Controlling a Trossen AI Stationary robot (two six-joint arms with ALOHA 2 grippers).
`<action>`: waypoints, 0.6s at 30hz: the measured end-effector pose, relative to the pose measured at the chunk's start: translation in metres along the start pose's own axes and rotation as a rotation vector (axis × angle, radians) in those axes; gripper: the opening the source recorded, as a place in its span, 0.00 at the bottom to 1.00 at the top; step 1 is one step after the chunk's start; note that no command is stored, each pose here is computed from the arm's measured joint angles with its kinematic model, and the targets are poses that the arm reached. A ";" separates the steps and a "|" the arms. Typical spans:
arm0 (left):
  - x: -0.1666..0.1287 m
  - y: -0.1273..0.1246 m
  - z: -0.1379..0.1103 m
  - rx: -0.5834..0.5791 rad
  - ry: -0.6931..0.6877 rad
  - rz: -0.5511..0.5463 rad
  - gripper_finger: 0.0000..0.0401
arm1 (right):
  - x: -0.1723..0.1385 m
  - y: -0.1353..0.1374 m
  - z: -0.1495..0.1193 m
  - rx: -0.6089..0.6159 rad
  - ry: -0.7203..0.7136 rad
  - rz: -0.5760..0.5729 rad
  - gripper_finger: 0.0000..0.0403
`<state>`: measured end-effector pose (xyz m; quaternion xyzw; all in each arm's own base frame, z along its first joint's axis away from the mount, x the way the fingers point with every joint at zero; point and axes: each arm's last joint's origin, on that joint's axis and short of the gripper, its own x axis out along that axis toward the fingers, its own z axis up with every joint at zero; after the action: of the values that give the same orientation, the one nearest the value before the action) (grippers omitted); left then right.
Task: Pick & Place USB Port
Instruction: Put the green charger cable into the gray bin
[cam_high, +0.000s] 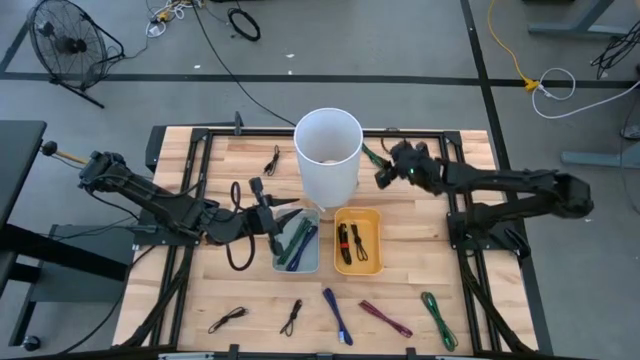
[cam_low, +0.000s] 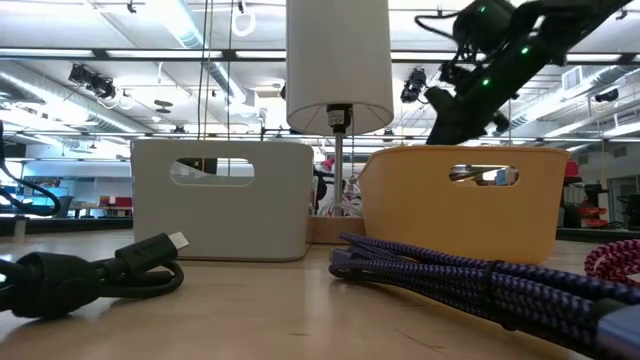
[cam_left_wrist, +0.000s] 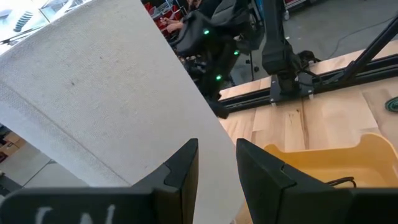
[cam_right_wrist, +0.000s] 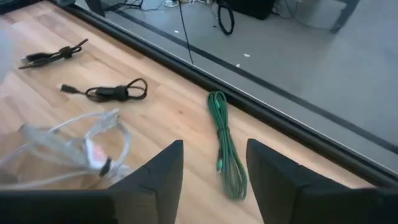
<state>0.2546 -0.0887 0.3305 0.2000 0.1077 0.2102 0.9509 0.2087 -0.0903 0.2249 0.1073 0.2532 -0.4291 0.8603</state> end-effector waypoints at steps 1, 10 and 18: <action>0.000 0.000 0.000 0.000 0.000 0.000 0.29 | 0.005 -0.004 0.002 0.010 0.002 0.003 0.46; 0.000 0.000 0.000 -0.001 -0.001 0.000 0.29 | 0.052 -0.029 0.003 0.103 0.036 0.016 0.55; 0.000 0.000 0.000 -0.002 -0.001 0.000 0.29 | 0.089 -0.027 -0.016 0.095 0.117 0.048 0.57</action>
<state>0.2547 -0.0887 0.3307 0.1992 0.1068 0.2104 0.9511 0.2265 -0.1610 0.1653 0.1788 0.2798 -0.4128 0.8481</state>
